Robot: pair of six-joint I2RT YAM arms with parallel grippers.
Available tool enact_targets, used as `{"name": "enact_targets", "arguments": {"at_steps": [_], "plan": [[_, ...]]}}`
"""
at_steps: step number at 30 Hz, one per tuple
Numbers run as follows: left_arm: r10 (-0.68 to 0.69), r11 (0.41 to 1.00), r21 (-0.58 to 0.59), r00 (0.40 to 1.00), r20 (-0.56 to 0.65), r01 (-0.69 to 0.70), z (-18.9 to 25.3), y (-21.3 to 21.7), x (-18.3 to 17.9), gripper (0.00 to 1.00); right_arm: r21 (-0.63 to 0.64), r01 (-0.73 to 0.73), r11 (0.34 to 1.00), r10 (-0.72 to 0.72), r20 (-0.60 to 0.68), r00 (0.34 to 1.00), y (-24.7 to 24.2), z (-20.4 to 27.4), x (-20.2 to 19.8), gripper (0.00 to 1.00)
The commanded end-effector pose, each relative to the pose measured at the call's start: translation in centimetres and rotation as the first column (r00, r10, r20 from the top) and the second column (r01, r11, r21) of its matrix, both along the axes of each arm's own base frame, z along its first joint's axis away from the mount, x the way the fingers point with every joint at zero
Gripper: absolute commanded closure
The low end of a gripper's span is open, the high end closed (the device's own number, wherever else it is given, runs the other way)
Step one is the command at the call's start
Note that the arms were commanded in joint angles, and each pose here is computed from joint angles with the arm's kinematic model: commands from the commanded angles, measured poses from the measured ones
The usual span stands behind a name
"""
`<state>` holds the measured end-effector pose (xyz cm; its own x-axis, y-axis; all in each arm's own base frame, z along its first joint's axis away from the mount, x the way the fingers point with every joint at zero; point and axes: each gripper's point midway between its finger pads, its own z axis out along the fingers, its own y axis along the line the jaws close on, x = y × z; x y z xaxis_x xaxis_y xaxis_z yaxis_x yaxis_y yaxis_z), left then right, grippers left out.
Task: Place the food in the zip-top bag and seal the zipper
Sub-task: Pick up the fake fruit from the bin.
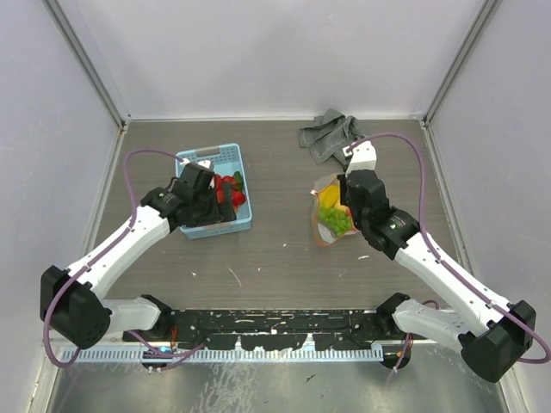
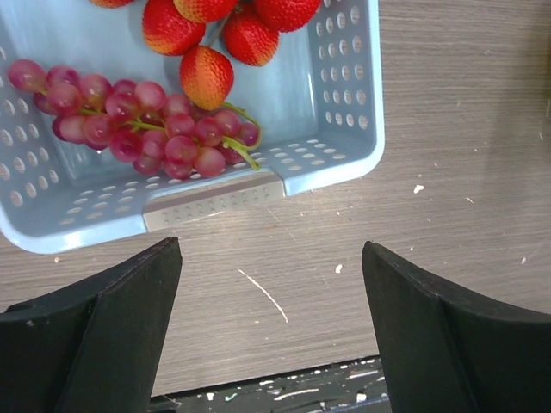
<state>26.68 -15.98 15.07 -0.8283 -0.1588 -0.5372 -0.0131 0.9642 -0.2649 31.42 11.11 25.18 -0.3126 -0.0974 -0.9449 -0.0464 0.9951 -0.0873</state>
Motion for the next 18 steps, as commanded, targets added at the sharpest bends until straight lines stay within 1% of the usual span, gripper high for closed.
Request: {"name": "enact_targets", "arguments": {"at_steps": [1,3,5,12,13,14,18], "plan": [[-0.016,0.991,-0.134,0.999,0.032,0.020,2.6,-2.1,0.2,0.13,0.033,0.019,0.999,-0.022,0.082,0.996,-0.1,2.3,0.5,1.00],[-0.037,0.979,-0.198,0.999,0.033,0.043,3.0,-3.5,0.0,0.13,0.040,0.013,0.999,-0.016,0.084,0.996,0.1,2.4,0.5,1.00],[-0.060,0.971,-0.229,0.997,0.056,0.071,3.5,-4.7,-0.1,0.13,0.056,0.000,0.998,-0.005,0.090,0.996,0.3,2.6,0.4,1.00],[-0.040,0.978,-0.204,0.997,0.063,0.052,3.3,-4.2,-0.2,0.13,0.114,-0.073,0.991,0.060,0.119,0.991,1.4,4.8,-0.2,0.99],[-0.028,0.981,-0.191,0.997,0.069,0.041,3.3,-3.8,-0.1,0.13,0.123,-0.079,0.989,0.064,0.121,0.991,1.6,5.0,-0.2,0.99],[-0.017,0.984,-0.176,0.997,0.071,0.029,3.2,-3.4,-0.1,0.10,0.129,-0.082,0.988,0.067,0.118,0.991,1.7,5.0,-0.2,0.98],[0.025,0.994,-0.112,0.998,0.058,-0.018,2.6,-1.5,0.1,0.09,0.138,-0.079,0.987,0.067,0.090,0.994,2.2,4.1,0.1,0.99]]}}
